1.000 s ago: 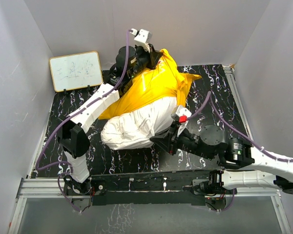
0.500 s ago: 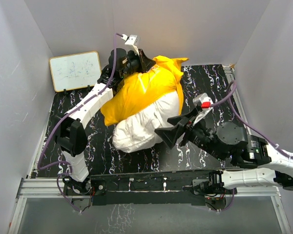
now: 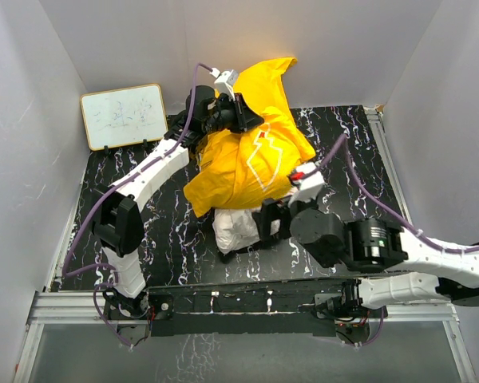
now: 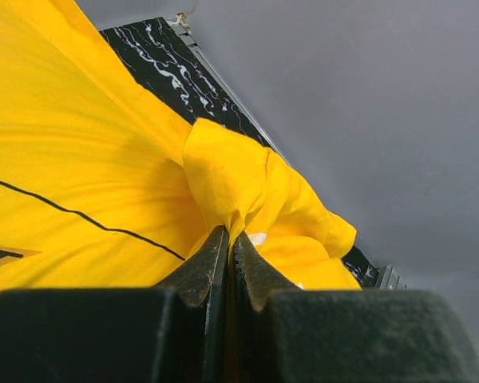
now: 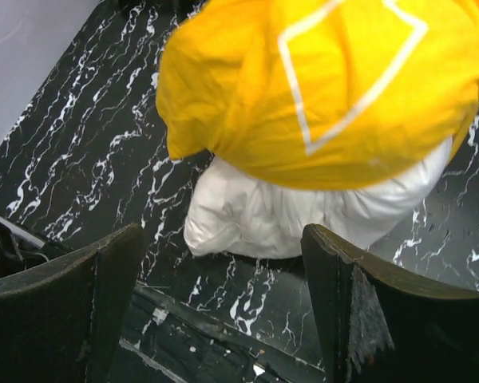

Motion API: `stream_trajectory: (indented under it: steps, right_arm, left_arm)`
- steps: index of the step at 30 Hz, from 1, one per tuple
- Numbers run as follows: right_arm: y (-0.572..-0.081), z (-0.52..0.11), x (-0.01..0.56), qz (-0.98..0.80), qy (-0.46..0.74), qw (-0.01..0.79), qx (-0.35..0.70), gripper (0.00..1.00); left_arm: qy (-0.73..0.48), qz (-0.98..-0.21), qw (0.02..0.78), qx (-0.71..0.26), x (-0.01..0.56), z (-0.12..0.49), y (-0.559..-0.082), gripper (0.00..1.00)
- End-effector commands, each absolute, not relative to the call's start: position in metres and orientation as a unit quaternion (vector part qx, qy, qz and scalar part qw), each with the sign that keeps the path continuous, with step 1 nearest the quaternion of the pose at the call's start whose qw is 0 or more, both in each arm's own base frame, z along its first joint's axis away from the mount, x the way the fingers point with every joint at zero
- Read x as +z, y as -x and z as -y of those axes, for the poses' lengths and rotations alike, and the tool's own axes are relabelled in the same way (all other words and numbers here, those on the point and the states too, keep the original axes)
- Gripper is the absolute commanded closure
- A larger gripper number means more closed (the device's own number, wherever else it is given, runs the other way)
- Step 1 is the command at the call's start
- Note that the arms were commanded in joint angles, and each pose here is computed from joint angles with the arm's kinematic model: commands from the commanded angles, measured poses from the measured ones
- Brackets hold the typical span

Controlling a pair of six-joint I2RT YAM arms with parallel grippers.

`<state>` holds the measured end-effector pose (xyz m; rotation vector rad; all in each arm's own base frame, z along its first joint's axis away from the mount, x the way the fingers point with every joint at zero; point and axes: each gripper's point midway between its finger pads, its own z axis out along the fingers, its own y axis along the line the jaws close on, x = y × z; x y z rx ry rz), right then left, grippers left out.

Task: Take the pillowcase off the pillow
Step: Remove the pillow from the pillowcase.

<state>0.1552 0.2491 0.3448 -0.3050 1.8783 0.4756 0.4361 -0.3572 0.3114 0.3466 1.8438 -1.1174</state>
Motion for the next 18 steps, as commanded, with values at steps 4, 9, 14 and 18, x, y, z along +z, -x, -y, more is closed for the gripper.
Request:
stream_trajectory:
  steps: [4, 9, 14, 18]
  right_arm:
    - [-0.135, -0.207, 0.256, -0.842, 0.057, 0.487, 0.224, 0.12]
    - [-0.141, -0.188, 0.228, -0.826, 0.017, 0.510, 0.241, 0.02]
    - [-0.152, -0.195, 0.243, -0.777, 0.003, 0.562, 0.285, 0.02]
    - [-0.166, -0.211, 0.246, -0.762, 0.004, 0.592, 0.264, 0.02]
  left_arm:
    - [-0.160, -0.720, 0.486, -0.469, 0.344, 0.349, -0.418, 1.00]
    - [-0.167, -0.715, 0.488, -0.471, 0.349, 0.348, -0.411, 1.00]
    - [-0.188, -0.711, 0.487, -0.471, 0.351, 0.354, -0.400, 1.00]
    - [-0.205, -0.709, 0.482, -0.471, 0.350, 0.360, -0.392, 1.00]
